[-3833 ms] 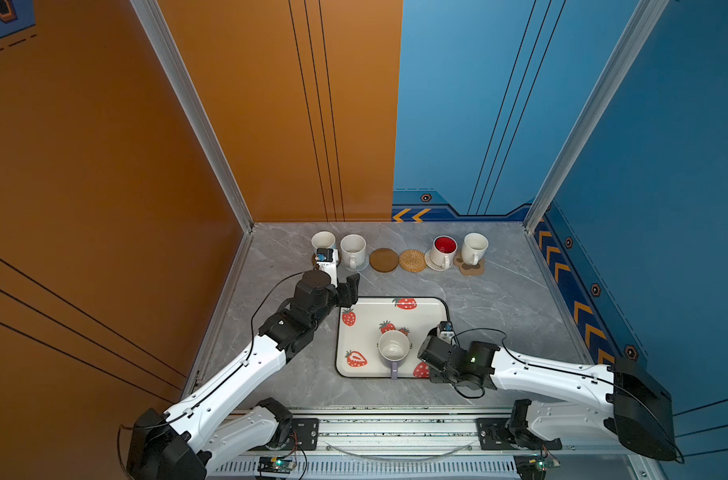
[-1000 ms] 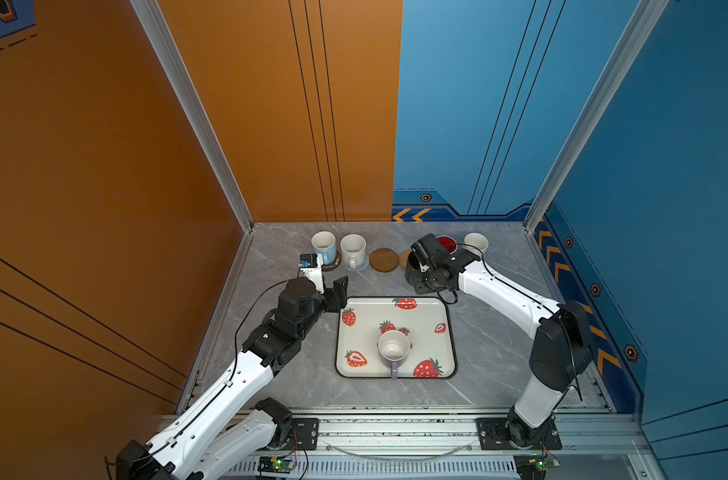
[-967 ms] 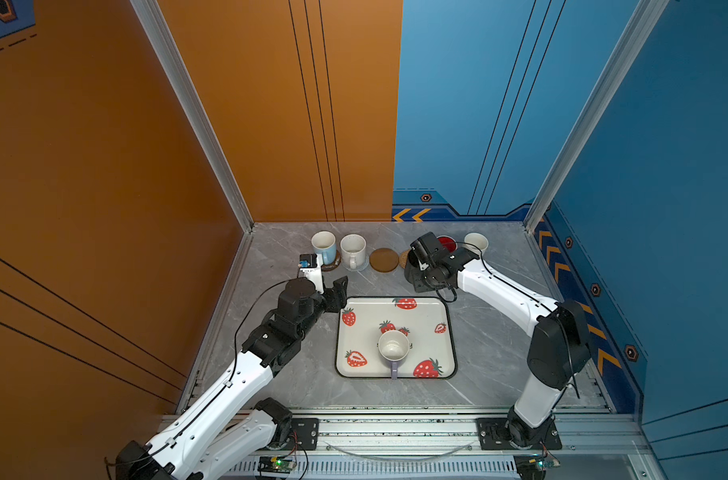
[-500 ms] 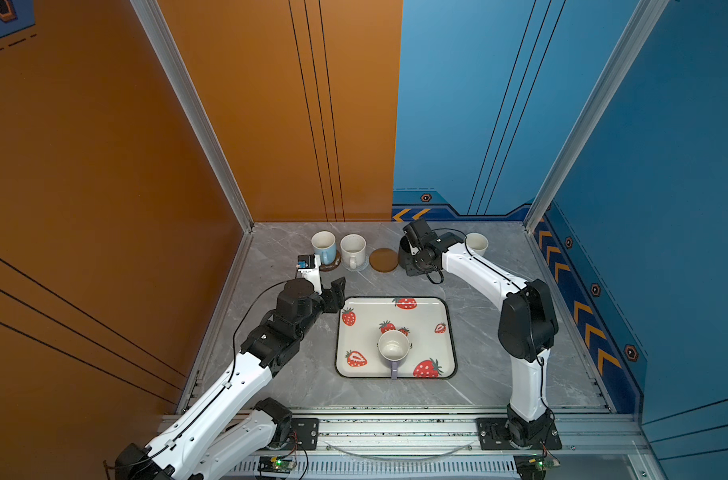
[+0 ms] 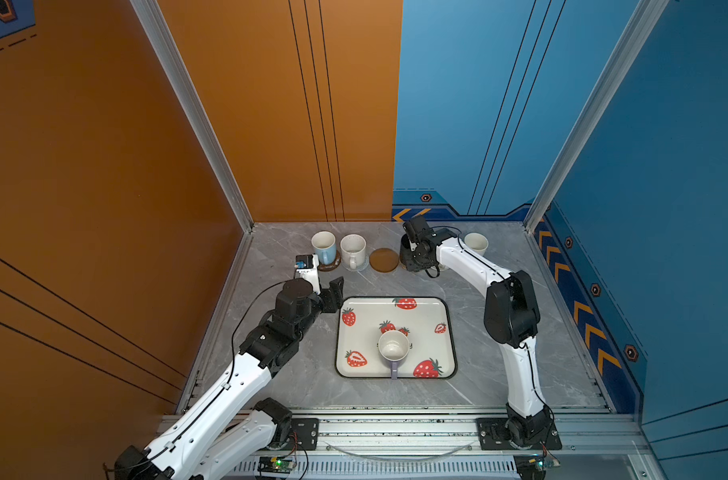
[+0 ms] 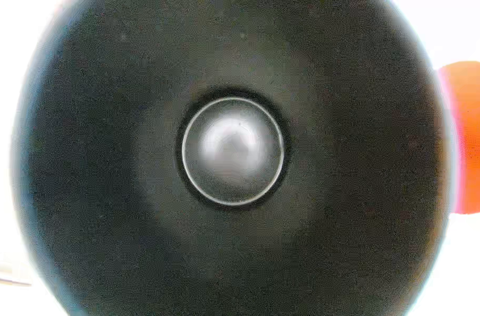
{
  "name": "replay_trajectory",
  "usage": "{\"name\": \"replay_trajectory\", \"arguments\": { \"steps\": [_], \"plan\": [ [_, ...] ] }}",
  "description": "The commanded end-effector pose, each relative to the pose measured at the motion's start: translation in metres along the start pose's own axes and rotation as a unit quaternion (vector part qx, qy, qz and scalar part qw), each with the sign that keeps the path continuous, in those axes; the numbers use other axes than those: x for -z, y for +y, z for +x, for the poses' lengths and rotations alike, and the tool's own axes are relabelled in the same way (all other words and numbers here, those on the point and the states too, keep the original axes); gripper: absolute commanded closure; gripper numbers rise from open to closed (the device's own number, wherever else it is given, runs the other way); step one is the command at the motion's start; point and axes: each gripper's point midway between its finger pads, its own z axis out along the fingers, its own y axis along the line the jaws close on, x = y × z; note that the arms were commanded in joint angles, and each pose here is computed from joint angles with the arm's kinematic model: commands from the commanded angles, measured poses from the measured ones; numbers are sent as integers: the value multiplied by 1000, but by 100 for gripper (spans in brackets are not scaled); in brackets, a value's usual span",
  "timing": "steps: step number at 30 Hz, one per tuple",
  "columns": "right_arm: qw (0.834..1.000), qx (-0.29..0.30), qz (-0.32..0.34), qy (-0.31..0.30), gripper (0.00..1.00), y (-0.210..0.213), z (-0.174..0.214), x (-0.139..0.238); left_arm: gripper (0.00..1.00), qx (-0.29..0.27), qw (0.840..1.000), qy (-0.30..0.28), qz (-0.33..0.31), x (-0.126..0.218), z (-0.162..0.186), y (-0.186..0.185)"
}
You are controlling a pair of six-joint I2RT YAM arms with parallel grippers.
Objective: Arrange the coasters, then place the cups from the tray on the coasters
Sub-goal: 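Lift the black mug with the right gripper and carry it toward the woven rattan coaster, then lower the black mug onto the woven rattan coaster with the right gripper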
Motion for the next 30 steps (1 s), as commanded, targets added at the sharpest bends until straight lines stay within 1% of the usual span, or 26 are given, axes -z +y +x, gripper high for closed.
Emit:
{"name": "replay_trajectory", "arguments": {
  "steps": [1, 16, 30],
  "plan": [
    [999, 1, -1, -42, 100, -3, -28, 14, 29, 0, 1000, 2, -20, 2, 2, 10],
    [999, -8, 8, -31, 100, -16, -28, -9, 29, 1, 1000, 4, -22, 0, 4, 12],
    [999, -14, 3, -38, 100, -16, -34, -16, 28, 2, 1000, 5, -24, 0, 5, 14]
  ]
}}
